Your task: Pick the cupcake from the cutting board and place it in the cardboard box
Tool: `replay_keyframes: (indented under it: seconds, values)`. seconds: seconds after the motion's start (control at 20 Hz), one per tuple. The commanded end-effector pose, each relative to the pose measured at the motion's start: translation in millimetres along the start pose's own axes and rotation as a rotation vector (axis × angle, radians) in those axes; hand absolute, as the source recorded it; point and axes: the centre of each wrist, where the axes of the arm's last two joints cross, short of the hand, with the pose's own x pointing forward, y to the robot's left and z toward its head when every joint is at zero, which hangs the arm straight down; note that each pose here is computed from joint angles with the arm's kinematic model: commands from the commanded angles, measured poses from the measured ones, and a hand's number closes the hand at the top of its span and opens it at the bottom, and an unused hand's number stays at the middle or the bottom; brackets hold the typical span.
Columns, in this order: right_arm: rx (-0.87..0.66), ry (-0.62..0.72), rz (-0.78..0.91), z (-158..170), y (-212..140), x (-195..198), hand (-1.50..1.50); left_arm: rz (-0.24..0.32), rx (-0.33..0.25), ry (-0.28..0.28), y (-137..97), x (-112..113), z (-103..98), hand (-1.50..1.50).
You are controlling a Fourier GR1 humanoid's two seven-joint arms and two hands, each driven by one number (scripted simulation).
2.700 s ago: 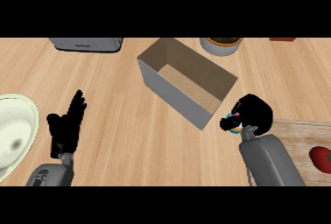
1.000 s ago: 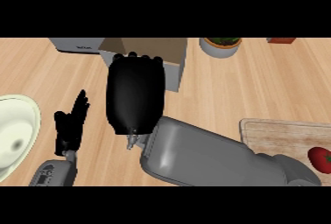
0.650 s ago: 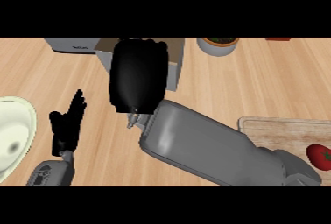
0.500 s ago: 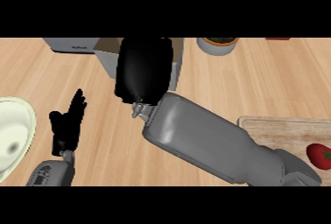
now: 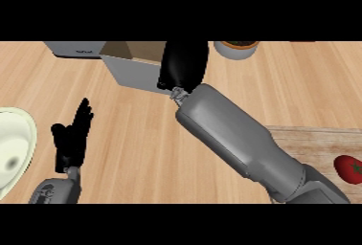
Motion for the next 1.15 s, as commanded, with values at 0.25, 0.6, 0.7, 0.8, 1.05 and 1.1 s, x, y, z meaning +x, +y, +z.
replay_keyframes:
  seconds: [0.25, 0.6, 0.7, 0.8, 1.05, 1.1]
  values:
    - [0.068, 0.225, -0.24, -27.9, 46.9, -60.0, -1.5, 0.005, 0.006, -0.002, 6.5, -1.4, -6.1, 0.0]
    - [-0.017, 0.112, -0.505, -27.8, 51.0, -64.3, -1.5, -0.009, -0.02, -0.004, -9.9, 1.2, -4.0, 0.0]
    - [-0.057, 0.086, -0.613, -28.8, 49.8, -72.8, -1.5, 0.002, -0.006, -0.003, -4.8, -7.8, 0.8, 0.0]
    - [-0.099, 0.079, -0.727, -24.3, 42.5, -72.2, -1.5, 0.007, 0.0, -0.004, 3.2, -7.8, 6.3, 0.0]
    - [-0.103, 0.102, -0.915, -10.6, 36.0, -90.6, -1.5, 0.006, 0.026, 0.003, 17.0, 6.0, -9.3, 0.0]
    - [-0.157, 0.145, -0.898, -12.0, 53.9, -108.4, -1.5, 0.001, 0.004, 0.004, 11.7, 5.4, -0.5, 0.0]
